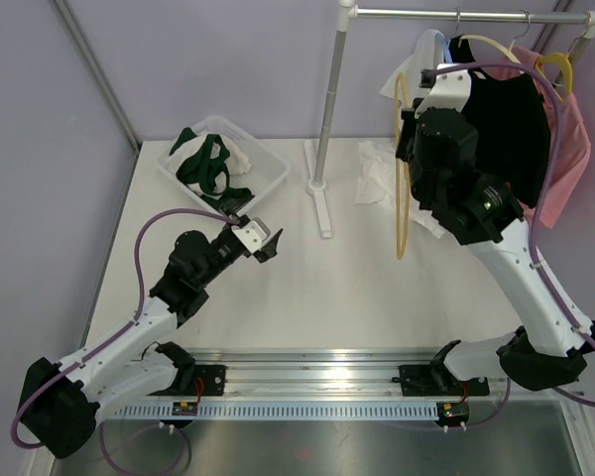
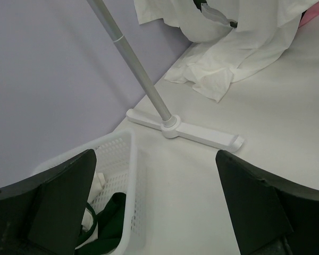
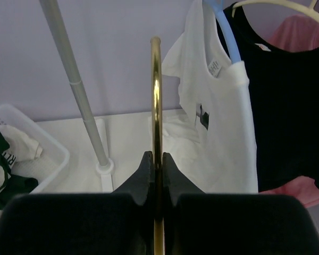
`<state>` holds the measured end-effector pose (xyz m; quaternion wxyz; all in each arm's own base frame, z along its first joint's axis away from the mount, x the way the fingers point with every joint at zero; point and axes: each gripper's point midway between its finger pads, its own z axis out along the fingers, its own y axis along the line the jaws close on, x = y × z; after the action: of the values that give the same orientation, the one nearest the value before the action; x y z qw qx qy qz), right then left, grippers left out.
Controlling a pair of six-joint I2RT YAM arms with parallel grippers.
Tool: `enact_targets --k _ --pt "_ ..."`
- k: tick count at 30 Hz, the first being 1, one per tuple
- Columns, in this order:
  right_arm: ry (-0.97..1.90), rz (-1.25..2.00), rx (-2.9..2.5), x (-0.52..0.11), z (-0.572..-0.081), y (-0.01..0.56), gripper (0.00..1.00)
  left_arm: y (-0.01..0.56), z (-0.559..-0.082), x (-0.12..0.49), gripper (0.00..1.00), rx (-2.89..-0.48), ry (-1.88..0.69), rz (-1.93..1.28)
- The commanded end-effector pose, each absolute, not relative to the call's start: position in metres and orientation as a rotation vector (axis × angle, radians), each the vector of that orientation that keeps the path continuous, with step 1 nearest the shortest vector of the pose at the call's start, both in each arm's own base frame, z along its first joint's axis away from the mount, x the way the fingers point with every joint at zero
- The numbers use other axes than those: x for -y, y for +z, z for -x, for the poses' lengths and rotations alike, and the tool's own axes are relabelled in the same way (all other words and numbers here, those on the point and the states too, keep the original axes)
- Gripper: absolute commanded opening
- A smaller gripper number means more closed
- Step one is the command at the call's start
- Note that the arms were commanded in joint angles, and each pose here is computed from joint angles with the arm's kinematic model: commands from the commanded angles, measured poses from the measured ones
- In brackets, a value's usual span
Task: Remove the t-shirt from the hanger
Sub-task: Hang the hanger back to the clothesline with the right arm
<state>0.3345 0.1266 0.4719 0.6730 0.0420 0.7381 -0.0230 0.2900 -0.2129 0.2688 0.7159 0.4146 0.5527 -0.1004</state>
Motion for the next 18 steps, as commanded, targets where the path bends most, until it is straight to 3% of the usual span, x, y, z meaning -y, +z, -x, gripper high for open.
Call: enact_targets --k 1,18 --pt "0.019 -0.055 -1.598 -0.140 -0.371 0.498 0.00 0.300 -0.294 0.211 0.99 -1.178 -0.208 -0.851" --pt "0.160 0.032 -1.473 -0.161 -0.509 0.527 0.00 0.301 -0.291 0.209 0.99 -1.172 -0.203 -0.863"
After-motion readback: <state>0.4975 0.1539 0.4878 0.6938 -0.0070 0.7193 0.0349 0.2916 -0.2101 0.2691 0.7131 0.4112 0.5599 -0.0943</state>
